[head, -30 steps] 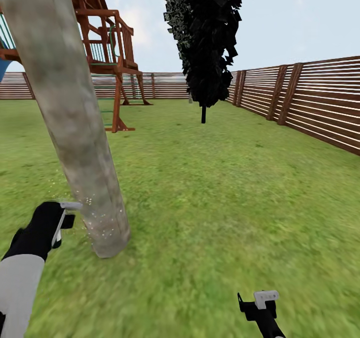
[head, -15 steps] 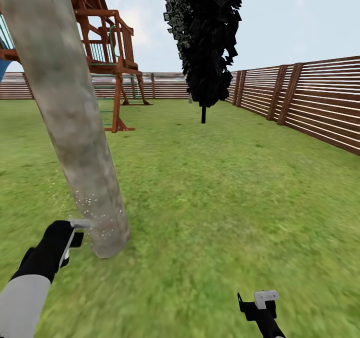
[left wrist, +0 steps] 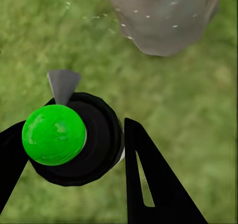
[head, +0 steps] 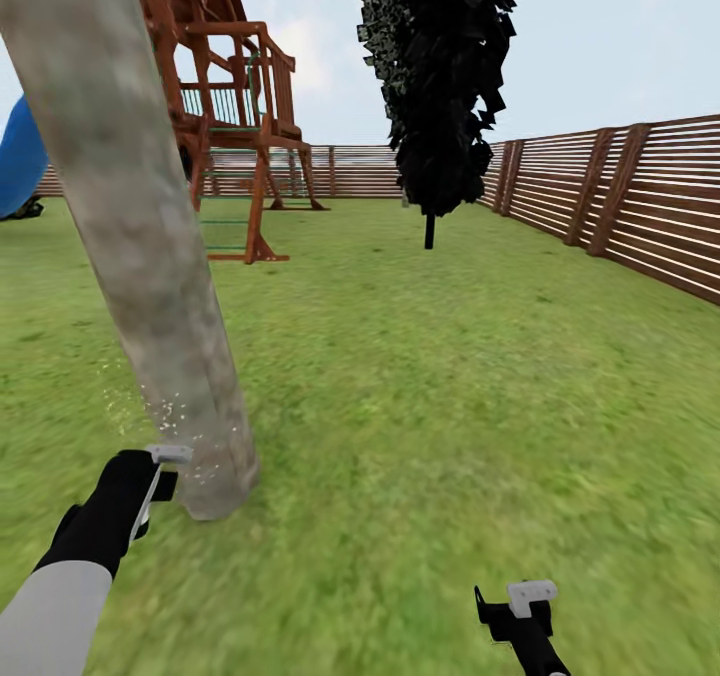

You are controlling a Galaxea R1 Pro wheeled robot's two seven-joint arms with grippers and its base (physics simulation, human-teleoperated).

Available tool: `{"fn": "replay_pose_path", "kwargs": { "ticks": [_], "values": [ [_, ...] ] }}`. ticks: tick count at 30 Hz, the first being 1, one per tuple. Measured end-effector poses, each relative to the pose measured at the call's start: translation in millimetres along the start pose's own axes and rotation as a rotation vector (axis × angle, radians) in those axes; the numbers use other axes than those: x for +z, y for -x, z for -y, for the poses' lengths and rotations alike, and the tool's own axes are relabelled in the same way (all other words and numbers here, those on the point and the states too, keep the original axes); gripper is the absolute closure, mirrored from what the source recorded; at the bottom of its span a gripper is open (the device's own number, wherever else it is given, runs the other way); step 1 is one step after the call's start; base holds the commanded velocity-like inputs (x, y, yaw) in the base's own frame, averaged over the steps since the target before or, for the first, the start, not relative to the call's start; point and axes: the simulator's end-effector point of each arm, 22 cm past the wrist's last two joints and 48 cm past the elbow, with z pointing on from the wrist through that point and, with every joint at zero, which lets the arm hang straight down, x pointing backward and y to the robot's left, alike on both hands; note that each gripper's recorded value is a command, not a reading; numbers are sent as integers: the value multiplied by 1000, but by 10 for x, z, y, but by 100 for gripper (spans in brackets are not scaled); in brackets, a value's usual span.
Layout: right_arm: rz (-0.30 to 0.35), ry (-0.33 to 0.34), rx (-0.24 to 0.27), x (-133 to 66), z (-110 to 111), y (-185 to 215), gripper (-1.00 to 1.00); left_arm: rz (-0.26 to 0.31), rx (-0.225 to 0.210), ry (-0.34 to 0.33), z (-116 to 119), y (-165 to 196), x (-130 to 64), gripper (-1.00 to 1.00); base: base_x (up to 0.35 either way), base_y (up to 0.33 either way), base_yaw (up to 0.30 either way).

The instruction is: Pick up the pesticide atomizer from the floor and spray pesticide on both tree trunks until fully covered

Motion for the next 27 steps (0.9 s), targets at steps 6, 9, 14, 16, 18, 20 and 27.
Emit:
{"fn": "replay_pose_path", "kwargs": {
  "ticks": [6, 9, 14, 16, 18, 20, 27],
  "values": [
    [1, 0, 0, 1, -1, 3, -100, 81, 10, 4, 24, 96, 75, 100, 158, -244, 3],
    [0, 0, 0, 1, 0, 1, -100, 85, 13, 7, 15, 91, 84, 100, 139, -251, 0],
    [-1, 0, 1, 2, -9, -1, -100, 57, 19, 9, 12, -116, 150, 100, 12, -275, 78],
    [-1, 0, 1, 2, -10, -2, -100, 27, -42, 19, -145, -295, 211, 100, 7, -277, 262],
    [-2, 0, 1, 1, -9, -3, -100, 11, -69, 19, -194, -406, 243, 100, 49, -277, 272],
    [-1, 0, 1, 1, -9, 0, -100, -1, -75, 21, -210, -483, 262, 100, 130, -268, 261],
    [-1, -1, 1, 0, -2, 0, -100, -37, -67, 49, 3, -645, 291, 100, 203, -220, 36]
  ]
}}
